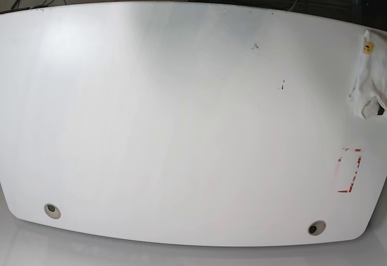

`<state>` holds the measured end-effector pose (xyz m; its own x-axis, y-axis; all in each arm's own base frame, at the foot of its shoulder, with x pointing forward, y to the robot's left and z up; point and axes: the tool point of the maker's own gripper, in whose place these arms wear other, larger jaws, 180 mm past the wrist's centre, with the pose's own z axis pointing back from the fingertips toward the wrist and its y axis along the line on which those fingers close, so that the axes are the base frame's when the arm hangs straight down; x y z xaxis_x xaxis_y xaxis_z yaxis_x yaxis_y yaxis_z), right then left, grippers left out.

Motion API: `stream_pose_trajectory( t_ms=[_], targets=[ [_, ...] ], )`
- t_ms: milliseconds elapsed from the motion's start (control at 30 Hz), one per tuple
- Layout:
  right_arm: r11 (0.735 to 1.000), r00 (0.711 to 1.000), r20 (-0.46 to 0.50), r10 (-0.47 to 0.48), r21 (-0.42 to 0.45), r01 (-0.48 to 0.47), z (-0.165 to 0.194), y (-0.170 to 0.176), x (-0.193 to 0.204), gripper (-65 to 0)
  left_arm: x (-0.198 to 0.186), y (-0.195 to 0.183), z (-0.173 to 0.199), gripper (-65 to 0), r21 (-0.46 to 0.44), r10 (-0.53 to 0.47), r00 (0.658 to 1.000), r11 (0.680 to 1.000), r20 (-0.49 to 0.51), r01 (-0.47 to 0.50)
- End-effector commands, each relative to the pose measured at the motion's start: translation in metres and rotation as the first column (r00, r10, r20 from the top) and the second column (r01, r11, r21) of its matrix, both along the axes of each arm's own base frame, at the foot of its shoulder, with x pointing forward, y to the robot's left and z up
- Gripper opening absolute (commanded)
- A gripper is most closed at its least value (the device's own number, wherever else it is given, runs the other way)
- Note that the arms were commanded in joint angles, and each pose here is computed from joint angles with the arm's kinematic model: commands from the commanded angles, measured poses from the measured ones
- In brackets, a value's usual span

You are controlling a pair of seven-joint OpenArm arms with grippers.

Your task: Layout the t-shirt on the table in an organized manner, then fold the t-shirt properly

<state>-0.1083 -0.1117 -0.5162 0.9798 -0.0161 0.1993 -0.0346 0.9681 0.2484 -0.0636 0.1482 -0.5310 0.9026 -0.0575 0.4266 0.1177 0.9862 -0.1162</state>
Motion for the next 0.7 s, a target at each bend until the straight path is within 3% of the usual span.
stream_pose_trajectory(
  t_ms=[0, 300, 500, 667],
  targets=[
    [1.0, 1.0, -0.016, 0.0, 0.001, 0.0, -0.005, -0.002, -0.006, -63.2, -0.005, 0.0, -0.005, -50.3, -0.011, 0.011, 1.0, 1.0, -0.01, -0.011],
    [1.0, 0.999, -0.054, -0.003, -0.016, 0.003, -0.04, -0.011, 0.003, -63.2, 0.004, 0.008, -0.038, -50.3, -0.015, 0.023, 0.998, 1.0, -0.056, -0.024],
    [1.0, 0.997, -0.081, -0.01, -0.029, 0.008, -0.06, -0.017, 0.01, -63.2, 0.01, 0.033, -0.059, -50.3, 0.056, 0.043, 0.995, 0.998, -0.09, -0.038],
    [0.999, 0.995, -0.099, -0.016, -0.033, 0.012, -0.074, -0.02, 0.017, -63.2, 0.018, 0.032, -0.074, -50.3, 0.051, 0.064, 0.991, 0.997, -0.115, -0.058]
  ],
)
